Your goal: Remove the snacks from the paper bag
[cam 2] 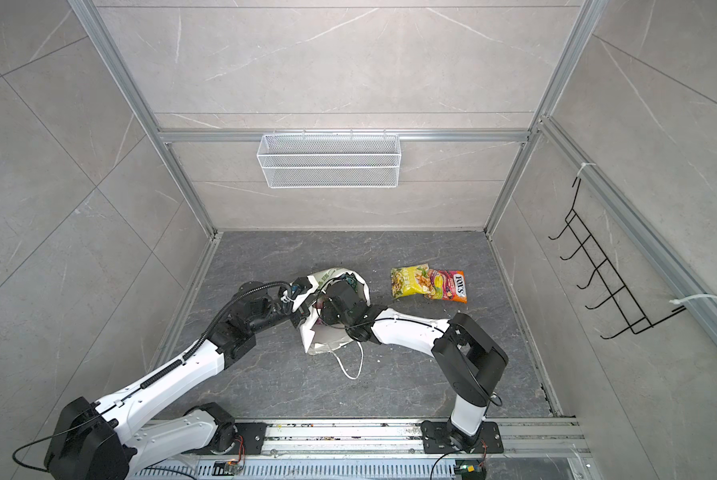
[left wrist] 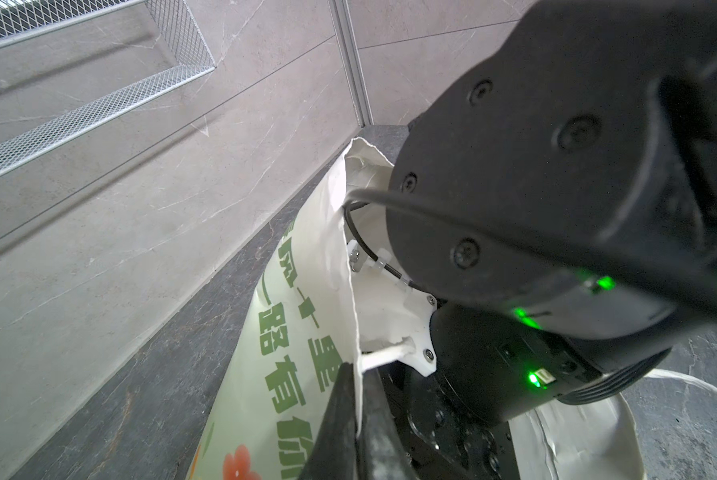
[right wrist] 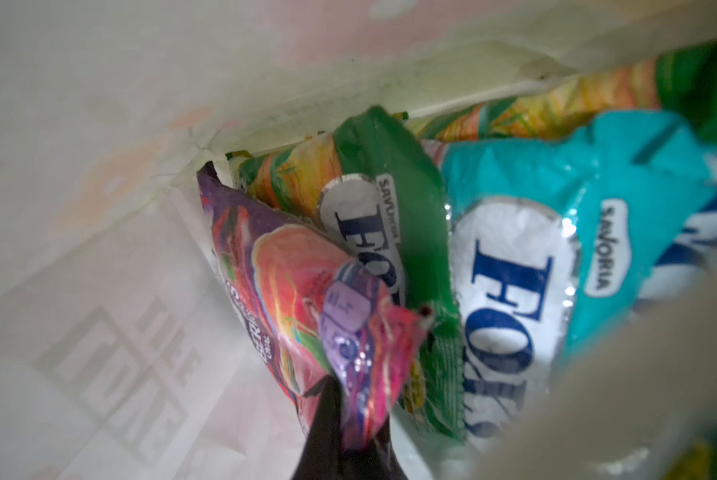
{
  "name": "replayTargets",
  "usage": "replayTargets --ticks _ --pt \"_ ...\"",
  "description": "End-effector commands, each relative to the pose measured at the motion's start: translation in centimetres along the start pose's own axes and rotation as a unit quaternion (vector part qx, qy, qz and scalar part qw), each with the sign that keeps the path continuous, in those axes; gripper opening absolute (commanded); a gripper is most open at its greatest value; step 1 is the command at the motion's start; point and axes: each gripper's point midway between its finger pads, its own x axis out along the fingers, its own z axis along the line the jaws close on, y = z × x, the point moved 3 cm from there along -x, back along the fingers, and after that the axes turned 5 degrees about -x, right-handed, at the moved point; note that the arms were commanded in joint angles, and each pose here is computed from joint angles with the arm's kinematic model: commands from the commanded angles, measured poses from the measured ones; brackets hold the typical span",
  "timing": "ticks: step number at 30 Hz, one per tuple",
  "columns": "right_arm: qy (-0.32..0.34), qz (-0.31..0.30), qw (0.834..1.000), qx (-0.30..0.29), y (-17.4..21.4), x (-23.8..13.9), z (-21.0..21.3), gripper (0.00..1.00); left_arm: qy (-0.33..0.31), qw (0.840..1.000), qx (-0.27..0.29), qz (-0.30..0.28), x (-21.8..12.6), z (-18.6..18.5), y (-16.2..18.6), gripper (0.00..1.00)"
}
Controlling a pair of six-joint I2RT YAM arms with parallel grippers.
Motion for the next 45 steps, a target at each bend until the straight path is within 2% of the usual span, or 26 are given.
replayTargets --ticks 1,6,14,23,24,25,27,29,35,37,39,41,44,45 --pt "-0.022 -0.027 0.999 -0.004 -2.2 -1.4 1.0 0.0 0.018 0.999 0.006 -0.042 -0.3 -0.7 -2.0 0.0" --pt "-0.037 -0.034 0.999 -0.004 -2.8 -2.0 1.6 0.0 0.015 0.999 0.005 -0.042 -0.3 -0.7 -1.9 0.0" --pt "-0.058 -0.053 0.997 -0.015 -4.6 -5.4 2.5 0.0 0.009 0.999 0.008 -0.042 -0.4 -0.6 -1.6 0.0" --pt "-0.048 -0.059 0.996 -0.042 -4.8 -8.4 2.0 0.0 0.003 0.999 0.017 -0.033 -0.4 -0.4 -1.7 0.0" --pt "-0.05 -0.058 0.996 -0.048 -4.7 -8.4 2.0 0.0 0.004 0.999 0.018 -0.031 -0.4 -0.4 -1.8 0.0" --pt "-0.048 -0.056 0.996 -0.05 -4.6 -8.3 2.0 0.06 0.005 0.999 0.02 -0.03 -0.5 -0.4 -1.9 0.0" --pt "-0.047 -0.055 0.996 -0.053 -4.6 -8.1 2.0 0.08 0.004 0.999 0.023 -0.031 -0.5 -0.3 -2.0 0.0" --pt "-0.053 -0.052 0.996 -0.056 -4.6 -7.9 2.2 0.0 0.002 0.999 0.024 -0.035 -0.5 -0.2 -2.2 0.0" --pt "-0.076 -0.056 0.994 -0.063 -5.2 -8.3 3.1 0.0 0.002 0.999 0.022 -0.03 -0.5 -0.2 -2.4 0.0" --pt "-0.082 -0.059 0.993 -0.068 -5.4 -8.7 3.4 0.1 -0.002 0.999 0.021 -0.033 -0.6 -0.1 -2.4 0.0" --pt "-0.082 -0.061 0.992 -0.069 -5.6 -9.1 3.4 0.06 -0.002 0.999 0.02 -0.035 -0.7 -0.1 -2.6 0.0" --pt "-0.081 -0.062 0.992 -0.07 -5.7 -9.4 3.4 0.06 -0.001 0.999 0.022 -0.034 -0.8 -0.1 -2.6 0.0" --pt "-0.081 -0.063 0.992 -0.074 -5.8 -9.7 3.4 0.16 -0.006 0.999 0.025 -0.037 -0.9 0.0 -2.6 0.0" --pt "-0.08 -0.063 0.992 -0.075 -5.9 -9.8 3.4 0.14 -0.005 0.999 0.025 -0.038 -0.9 -0.1 -2.7 0.0"
